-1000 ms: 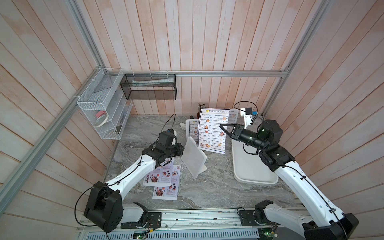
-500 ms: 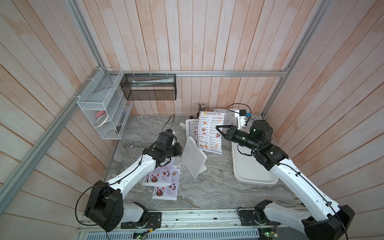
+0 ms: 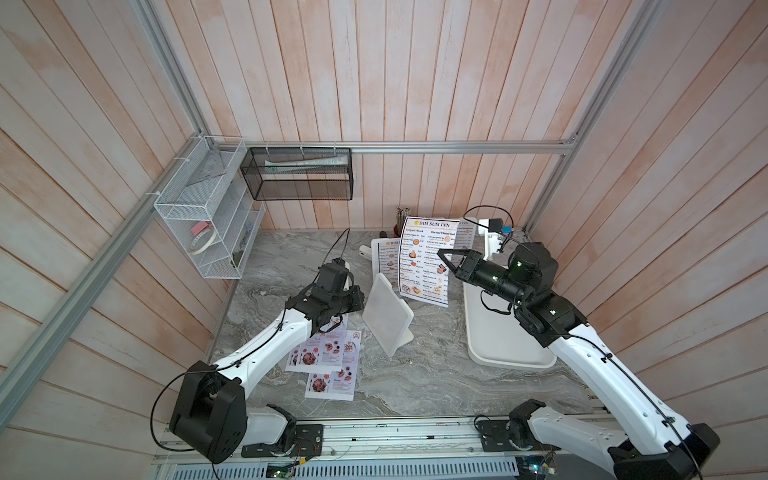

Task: Replace the menus in the menu holders
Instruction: Insert the menu into the menu holder.

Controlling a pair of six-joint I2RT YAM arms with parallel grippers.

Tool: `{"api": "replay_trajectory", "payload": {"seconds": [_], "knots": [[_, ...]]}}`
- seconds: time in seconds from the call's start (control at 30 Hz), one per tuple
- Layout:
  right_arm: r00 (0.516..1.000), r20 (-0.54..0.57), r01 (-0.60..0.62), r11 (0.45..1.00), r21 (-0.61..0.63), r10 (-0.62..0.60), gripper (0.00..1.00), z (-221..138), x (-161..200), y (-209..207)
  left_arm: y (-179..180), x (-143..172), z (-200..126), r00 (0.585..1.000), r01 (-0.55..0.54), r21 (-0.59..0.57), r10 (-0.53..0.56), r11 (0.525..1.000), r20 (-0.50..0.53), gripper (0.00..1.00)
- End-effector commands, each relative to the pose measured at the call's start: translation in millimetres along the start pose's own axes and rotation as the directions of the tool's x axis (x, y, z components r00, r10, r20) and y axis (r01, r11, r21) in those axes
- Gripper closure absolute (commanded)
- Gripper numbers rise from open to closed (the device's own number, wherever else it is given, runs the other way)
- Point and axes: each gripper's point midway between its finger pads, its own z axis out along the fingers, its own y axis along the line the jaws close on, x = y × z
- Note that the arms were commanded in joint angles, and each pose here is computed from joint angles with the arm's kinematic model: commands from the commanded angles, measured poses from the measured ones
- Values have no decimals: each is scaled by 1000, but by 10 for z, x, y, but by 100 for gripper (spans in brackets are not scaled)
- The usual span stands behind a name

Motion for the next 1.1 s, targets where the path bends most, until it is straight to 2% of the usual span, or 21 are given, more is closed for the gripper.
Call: {"api": "replay_trajectory", "payload": {"seconds": [0.0, 0.4, 0.8, 1.07], "knots": [[1000, -23, -11, 1000, 14, 11, 100, -24, 78, -40, 62, 19, -1, 1000, -3, -17, 3, 1000, 4, 76], [998, -57, -31, 999, 28, 32, 100, -9, 181, -118, 55, 1, -27, 1000, -2, -16, 2, 1000, 12, 77], [1000, -25, -14, 1000, -11, 14, 100, -73, 94, 21, 49, 3, -1, 1000, 0, -11, 0, 1000, 8, 78], [999, -44, -28, 1000, 9, 28, 100, -69, 149, -41, 44, -8, 8, 1000, -1, -12, 1, 1000, 9, 78]]}}
